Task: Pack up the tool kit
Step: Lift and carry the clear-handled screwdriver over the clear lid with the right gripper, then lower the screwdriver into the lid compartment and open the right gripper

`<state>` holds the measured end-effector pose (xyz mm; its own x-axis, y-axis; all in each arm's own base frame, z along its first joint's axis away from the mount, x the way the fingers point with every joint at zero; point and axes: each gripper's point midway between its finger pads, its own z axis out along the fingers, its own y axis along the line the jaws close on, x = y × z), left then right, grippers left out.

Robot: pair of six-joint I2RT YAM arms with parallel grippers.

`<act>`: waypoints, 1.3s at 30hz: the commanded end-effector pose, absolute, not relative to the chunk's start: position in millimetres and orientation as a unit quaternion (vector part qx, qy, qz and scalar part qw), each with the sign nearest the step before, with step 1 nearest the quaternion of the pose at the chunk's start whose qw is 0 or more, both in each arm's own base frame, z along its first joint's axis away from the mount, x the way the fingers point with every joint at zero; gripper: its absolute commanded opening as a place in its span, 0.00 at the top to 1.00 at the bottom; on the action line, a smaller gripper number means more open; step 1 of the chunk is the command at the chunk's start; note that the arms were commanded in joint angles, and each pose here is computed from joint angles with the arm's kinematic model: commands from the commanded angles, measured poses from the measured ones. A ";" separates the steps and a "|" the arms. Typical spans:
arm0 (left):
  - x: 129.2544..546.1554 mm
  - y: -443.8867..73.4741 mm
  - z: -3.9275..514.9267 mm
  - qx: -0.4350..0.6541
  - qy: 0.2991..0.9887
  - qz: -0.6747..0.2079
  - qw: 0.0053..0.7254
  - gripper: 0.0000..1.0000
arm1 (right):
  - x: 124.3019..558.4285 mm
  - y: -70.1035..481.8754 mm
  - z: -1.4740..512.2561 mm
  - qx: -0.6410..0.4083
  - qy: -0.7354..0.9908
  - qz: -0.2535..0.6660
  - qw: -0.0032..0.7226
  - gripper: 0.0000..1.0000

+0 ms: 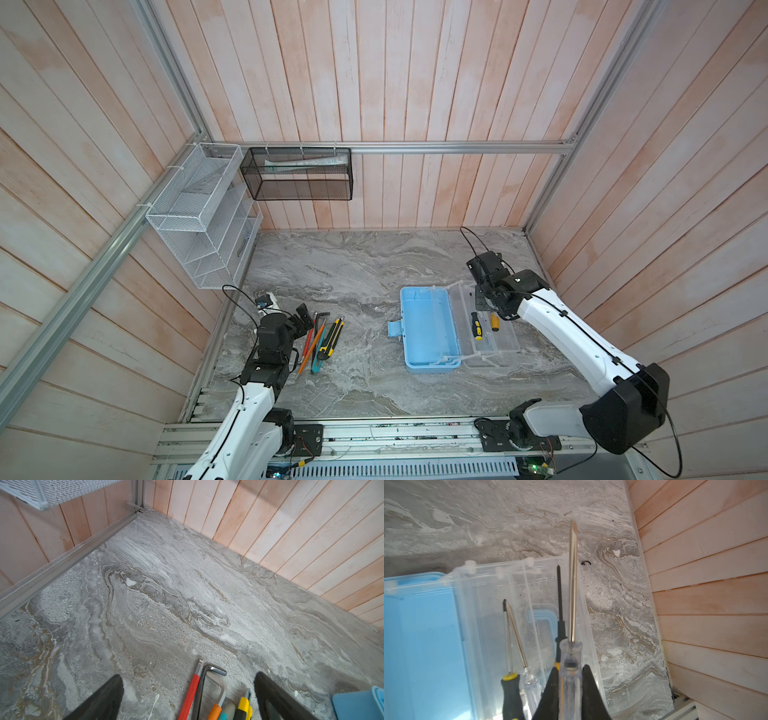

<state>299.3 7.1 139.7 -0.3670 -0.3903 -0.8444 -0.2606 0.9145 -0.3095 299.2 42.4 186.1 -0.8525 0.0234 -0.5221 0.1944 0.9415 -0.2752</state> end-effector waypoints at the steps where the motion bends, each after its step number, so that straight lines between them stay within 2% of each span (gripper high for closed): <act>1: 299.1 8.2 137.6 -0.201 0.825 -0.062 0.525 0.00 | 293.2 26.4 176.0 0.052 0.948 -0.189 0.250 1.00; 18: 299.2 8.7 137.8 -0.201 0.824 -0.062 0.525 0.00 | 291.5 18.9 144.8 0.057 0.958 -0.164 0.230 1.00; 24: 299.2 8.7 137.3 -0.201 0.825 -0.061 0.525 0.00 | 291.7 18.8 146.2 0.057 0.958 -0.163 0.230 0.81; 27: 299.2 8.1 136.9 -0.201 0.825 -0.062 0.524 0.00 | 290.9 19.2 148.6 0.058 0.958 -0.161 0.232 0.75; 34: 299.9 7.8 138.2 -0.199 0.825 -0.063 0.525 0.00 | 291.0 21.3 163.4 0.057 0.957 -0.151 0.242 0.73; 39: 303.1 -6.7 138.6 -0.188 0.831 -0.102 0.514 0.00 | 300.3 50.5 188.7 0.043 0.958 -0.060 0.278 0.72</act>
